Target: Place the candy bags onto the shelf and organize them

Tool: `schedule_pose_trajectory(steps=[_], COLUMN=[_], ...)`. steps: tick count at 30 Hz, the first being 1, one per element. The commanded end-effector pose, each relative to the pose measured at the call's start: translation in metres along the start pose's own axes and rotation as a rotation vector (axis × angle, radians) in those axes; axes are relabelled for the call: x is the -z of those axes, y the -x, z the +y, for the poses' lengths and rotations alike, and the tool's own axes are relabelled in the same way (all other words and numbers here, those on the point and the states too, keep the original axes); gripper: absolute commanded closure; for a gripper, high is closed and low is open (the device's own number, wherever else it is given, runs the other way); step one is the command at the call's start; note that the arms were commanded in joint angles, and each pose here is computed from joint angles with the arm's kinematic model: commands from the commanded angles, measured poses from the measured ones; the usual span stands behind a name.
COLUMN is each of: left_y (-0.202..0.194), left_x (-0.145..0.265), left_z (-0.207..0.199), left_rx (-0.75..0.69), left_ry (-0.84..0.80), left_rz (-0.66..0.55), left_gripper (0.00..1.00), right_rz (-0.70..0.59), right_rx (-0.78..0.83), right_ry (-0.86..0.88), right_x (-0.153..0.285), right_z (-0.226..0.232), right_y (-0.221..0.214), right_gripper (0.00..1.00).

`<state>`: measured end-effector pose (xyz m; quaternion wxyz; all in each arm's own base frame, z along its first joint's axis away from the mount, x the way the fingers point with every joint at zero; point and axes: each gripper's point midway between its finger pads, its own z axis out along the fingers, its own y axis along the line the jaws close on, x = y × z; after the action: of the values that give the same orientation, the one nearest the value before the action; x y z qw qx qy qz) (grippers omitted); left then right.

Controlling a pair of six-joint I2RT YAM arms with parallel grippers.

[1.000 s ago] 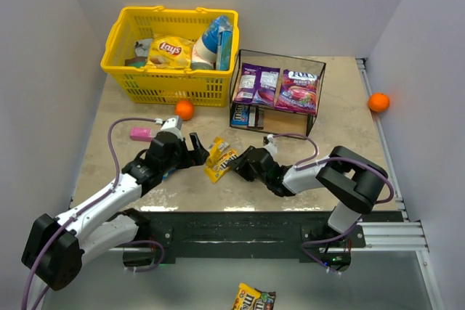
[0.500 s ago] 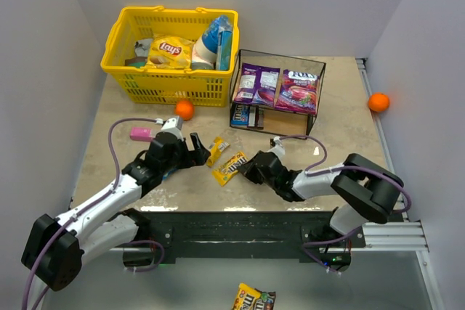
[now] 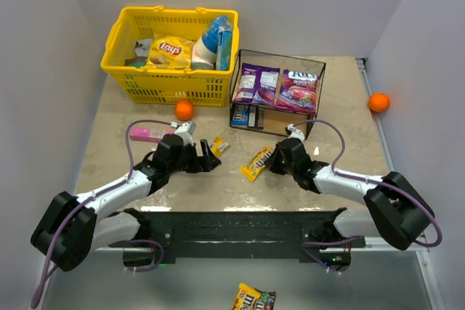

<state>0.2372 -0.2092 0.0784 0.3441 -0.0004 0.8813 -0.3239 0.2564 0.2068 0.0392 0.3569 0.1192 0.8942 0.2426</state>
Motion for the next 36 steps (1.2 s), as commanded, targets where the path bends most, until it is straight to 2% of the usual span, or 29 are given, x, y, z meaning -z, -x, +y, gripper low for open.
schedule_pose_trajectory(steps=[1, 3, 4, 5, 6, 7, 9, 11, 18, 19, 21, 25, 28, 31, 34, 36], left_y=[0.001, 0.001, 0.0, -0.002, 0.001, 0.0, 0.001, 0.0, 0.009, 0.009, 0.01, 0.008, 0.002, -0.004, -0.007, -0.009], left_x=[-0.008, -0.012, -0.013, -0.015, -0.016, -0.017, -0.019, -0.022, -0.04, -0.042, -0.05, -0.065, -0.076, -0.083, -0.085, -0.086], left_z=[-0.026, -0.032, -0.035, -0.036, -0.04, -0.042, -0.048, -0.048, -0.062, -0.064, -0.069, -0.075, -0.073, -0.072, -0.072, -0.073], left_rx=[-0.058, -0.071, -0.08, -0.089, -0.097, -0.107, -0.118, -0.122, -0.141, -0.144, -0.145, -0.156, -0.151, -0.144, -0.145, -0.147], left_ry=[-0.149, -0.164, -0.166, -0.167, -0.172, -0.171, -0.177, -0.175, -0.191, -0.197, -0.205, -0.216, -0.214, -0.213, -0.214, -0.217], left_rz=[0.003, 0.008, 0.012, 0.018, 0.013, 0.013, 0.014, 0.018, 0.019, 0.021, 0.026, 0.046, 0.069, 0.093, 0.1, 0.103], left_gripper=[0.11, 0.11, 0.12, 0.12, 0.12, 0.12, 0.12, 0.12, 0.16, 0.21, 0.25, 0.42, 0.49, 0.53, 0.54, 0.54], right_rz=[0.129, 0.141, 0.127, 0.094, 0.083, 0.051, 0.027, -0.001, 0.093, 0.119, 0.133, 0.193, 0.223, 0.245, 0.249, 0.269], right_rx=[0.222, 0.223, 0.213, 0.202, 0.178, 0.158, 0.124, 0.088, -0.147, -0.166, -0.187, -0.205, -0.211, -0.228, -0.248, -0.236], right_ry=[-0.001, -0.045, -0.066, -0.091, -0.1, -0.089, -0.12, -0.117, 0.031, 0.049, 0.056, 0.104, 0.12, 0.125, 0.111, 0.092], right_x=[0.001, -0.001, -0.002, -0.002, 0.0, 0.005, 0.01, 0.017, 0.027, 0.028, 0.026, 0.024, 0.017, 0.012, 0.011, 0.013], right_z=[-0.008, -0.013, -0.015, -0.018, -0.02, -0.016, -0.023, -0.02, -0.008, -0.005, -0.003, 0.009, 0.013, 0.014, 0.009, 0.004], right_y=[-0.007, -0.005, -0.002, 0.004, 0.004, 0.011, 0.013, 0.019, -0.02, -0.026, -0.031, -0.047, -0.06, -0.071, -0.077, -0.082], right_gripper=[1.0, 1.0, 0.96, 0.86, 0.66, 0.58, 0.47, 0.46, 0.48, 0.48, 0.49, 0.49, 0.5, 0.55, 0.7, 0.83])
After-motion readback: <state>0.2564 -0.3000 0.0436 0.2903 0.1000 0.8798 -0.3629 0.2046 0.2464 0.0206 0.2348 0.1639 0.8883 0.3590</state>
